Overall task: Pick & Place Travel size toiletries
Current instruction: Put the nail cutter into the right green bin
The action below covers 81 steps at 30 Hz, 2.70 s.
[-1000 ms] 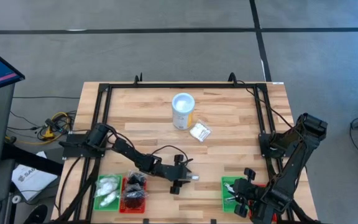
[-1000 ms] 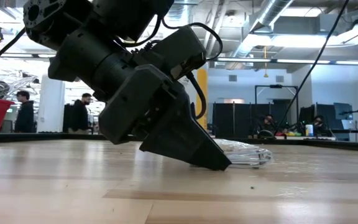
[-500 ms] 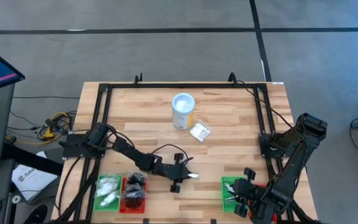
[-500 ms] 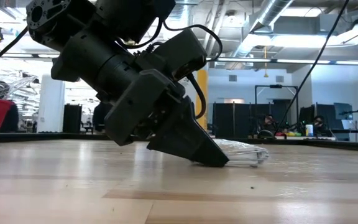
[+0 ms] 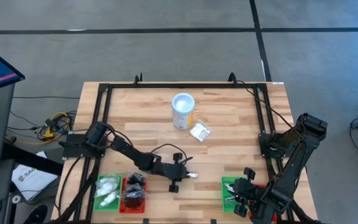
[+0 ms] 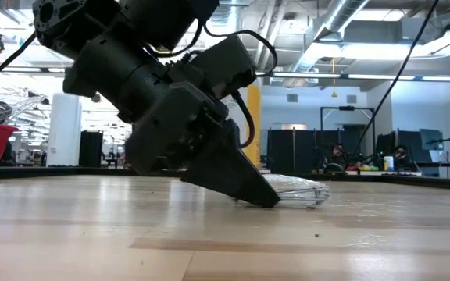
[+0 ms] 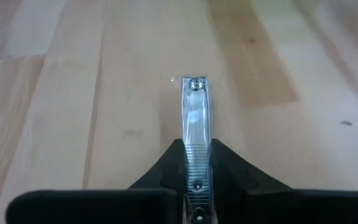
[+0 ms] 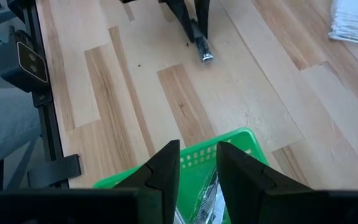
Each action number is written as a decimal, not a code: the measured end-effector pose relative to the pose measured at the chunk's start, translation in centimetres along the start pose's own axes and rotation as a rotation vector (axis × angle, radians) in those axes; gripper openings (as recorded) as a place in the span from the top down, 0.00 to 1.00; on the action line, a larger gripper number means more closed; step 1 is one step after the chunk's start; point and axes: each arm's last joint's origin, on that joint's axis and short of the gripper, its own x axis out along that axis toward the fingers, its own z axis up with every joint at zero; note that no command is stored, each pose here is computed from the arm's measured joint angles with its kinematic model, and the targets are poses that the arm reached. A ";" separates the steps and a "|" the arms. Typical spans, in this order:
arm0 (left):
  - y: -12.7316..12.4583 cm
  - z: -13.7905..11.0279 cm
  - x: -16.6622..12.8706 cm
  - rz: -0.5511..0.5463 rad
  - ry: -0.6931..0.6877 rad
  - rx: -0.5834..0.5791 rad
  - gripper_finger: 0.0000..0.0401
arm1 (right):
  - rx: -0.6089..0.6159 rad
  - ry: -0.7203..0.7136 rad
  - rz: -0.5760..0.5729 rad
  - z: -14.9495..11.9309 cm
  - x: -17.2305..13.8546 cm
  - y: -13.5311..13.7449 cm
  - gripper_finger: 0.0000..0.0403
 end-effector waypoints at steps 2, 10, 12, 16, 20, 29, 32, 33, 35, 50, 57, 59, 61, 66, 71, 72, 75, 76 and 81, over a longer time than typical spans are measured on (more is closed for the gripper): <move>-0.1 0.6 -0.5 -0.011 -0.018 -0.004 0.91 | 0.000 0.000 0.000 0.0 0.0 0.0 0.76; -0.3 3.6 -2.8 -0.026 -0.133 -0.037 0.90 | -0.006 -0.038 -0.010 0.2 0.0 0.0 0.76; -0.2 4.3 -3.3 -0.031 -0.160 -0.067 0.90 | -0.024 -0.058 -0.018 0.4 0.2 -0.1 0.76; -0.2 5.1 -4.1 -0.041 -0.189 -0.116 0.90 | -0.034 -0.086 -0.023 1.3 0.8 -0.1 0.76; -0.4 5.9 -4.9 -0.053 -0.224 -0.124 0.90 | -0.052 -0.103 -0.016 2.6 1.8 0.0 0.76; -0.5 6.3 -5.3 -0.058 -0.240 -0.127 0.90 | -0.154 -0.171 0.033 5.3 3.2 0.5 0.76; -0.5 6.4 -5.3 -0.064 -0.252 -0.129 0.90 | -0.158 -0.182 0.034 5.8 3.5 0.5 0.76; -0.6 6.5 -5.3 -0.078 -0.261 -0.130 0.90 | -0.158 -0.184 0.033 6.0 3.6 0.4 0.76; -0.8 6.8 -5.5 -0.096 -0.294 -0.135 0.90 | -0.150 -0.186 0.030 6.3 3.8 0.3 0.76; -0.9 7.7 -5.9 -0.109 -0.381 -0.123 0.90 | -0.155 -0.217 0.055 7.0 4.1 0.6 0.76; -0.9 7.8 -5.9 -0.106 -0.394 -0.126 0.90 | -0.143 -0.217 0.047 7.4 4.3 0.4 0.76; -0.9 7.8 -5.9 -0.106 -0.395 -0.126 0.90 | -0.144 -0.216 0.043 7.5 4.4 0.3 0.76; -0.9 7.8 -5.9 -0.105 -0.395 -0.127 0.90 | -0.153 -0.215 0.041 7.6 4.5 0.2 0.76; -0.9 7.8 -5.9 -0.105 -0.398 -0.127 0.90 | -0.160 -0.218 0.037 7.6 4.5 0.2 0.76; -1.1 7.8 -6.0 -0.108 -0.396 -0.125 0.90 | -0.165 -0.215 0.028 7.7 4.6 0.1 0.76; -1.1 7.8 -6.0 -0.109 -0.397 -0.125 0.90 | -0.165 -0.215 0.028 7.7 4.6 0.1 0.76; -1.3 7.7 -6.0 -0.110 -0.397 -0.124 0.90 | -0.188 -0.215 0.020 7.8 4.7 0.0 0.76; -1.3 7.7 -6.0 -0.110 -0.398 -0.124 0.90 | -0.187 -0.215 0.019 7.8 4.7 0.0 0.76; -1.4 7.8 -6.1 -0.123 -0.405 -0.122 0.90 | -0.199 -0.222 0.015 8.0 4.8 -0.1 0.76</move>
